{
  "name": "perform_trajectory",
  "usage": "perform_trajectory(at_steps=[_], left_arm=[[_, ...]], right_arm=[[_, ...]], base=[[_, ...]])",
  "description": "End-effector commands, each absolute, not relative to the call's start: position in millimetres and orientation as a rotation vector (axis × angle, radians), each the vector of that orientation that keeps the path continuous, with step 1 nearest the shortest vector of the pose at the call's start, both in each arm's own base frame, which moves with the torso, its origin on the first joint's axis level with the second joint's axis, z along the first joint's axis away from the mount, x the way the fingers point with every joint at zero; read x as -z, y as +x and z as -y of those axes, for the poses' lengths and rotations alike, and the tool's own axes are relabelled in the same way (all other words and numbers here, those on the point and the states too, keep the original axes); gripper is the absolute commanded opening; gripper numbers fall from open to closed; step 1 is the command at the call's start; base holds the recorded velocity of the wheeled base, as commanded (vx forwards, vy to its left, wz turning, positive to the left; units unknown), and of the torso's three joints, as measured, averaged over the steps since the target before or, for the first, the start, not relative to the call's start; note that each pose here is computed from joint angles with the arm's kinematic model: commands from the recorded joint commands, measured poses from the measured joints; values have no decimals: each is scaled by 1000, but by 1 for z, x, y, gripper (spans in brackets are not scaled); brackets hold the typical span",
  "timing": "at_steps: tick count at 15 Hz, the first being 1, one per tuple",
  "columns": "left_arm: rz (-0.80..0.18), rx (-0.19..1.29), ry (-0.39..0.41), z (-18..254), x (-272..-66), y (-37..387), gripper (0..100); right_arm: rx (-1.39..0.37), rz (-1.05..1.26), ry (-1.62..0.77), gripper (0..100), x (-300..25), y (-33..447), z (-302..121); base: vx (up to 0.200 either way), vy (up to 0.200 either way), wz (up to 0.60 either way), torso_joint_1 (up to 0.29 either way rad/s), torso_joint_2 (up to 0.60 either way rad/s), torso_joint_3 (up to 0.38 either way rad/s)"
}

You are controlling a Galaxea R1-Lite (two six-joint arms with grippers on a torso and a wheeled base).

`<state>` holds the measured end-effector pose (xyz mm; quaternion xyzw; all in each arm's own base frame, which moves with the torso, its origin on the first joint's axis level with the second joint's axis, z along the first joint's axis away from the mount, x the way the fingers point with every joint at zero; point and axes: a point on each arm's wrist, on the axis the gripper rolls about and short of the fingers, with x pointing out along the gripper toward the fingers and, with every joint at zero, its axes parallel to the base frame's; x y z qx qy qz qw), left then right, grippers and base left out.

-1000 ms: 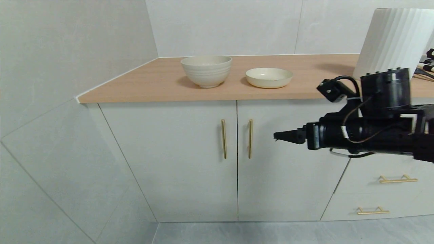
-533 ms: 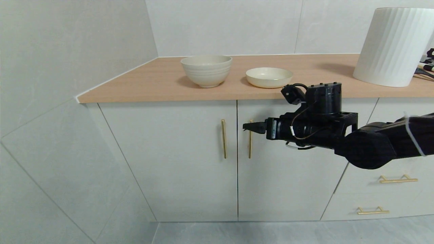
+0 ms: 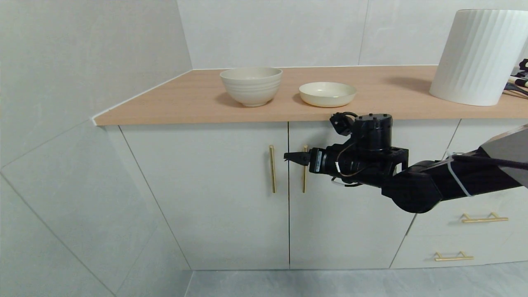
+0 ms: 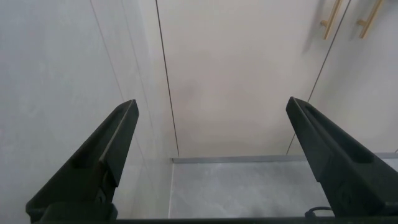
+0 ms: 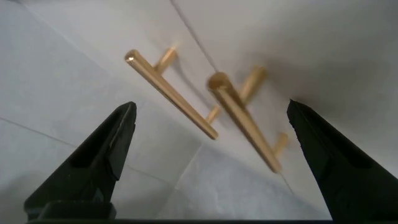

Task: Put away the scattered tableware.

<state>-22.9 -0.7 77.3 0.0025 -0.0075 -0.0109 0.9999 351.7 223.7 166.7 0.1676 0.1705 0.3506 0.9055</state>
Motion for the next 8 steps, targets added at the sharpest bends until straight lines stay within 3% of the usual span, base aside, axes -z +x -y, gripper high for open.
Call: perform_trajectory(at_steps=[1, 8], left_arm=[[15, 21, 5, 1, -77, -23, 100], [15, 21, 5, 1, -77, -23, 100]], right_arm=[[-730, -366, 345, 100, -159, 353, -229], [-764, -347, 370, 100, -153, 350, -242]], base=[[0, 0, 0, 0, 0, 0], [0, 0, 0, 0, 0, 0]])
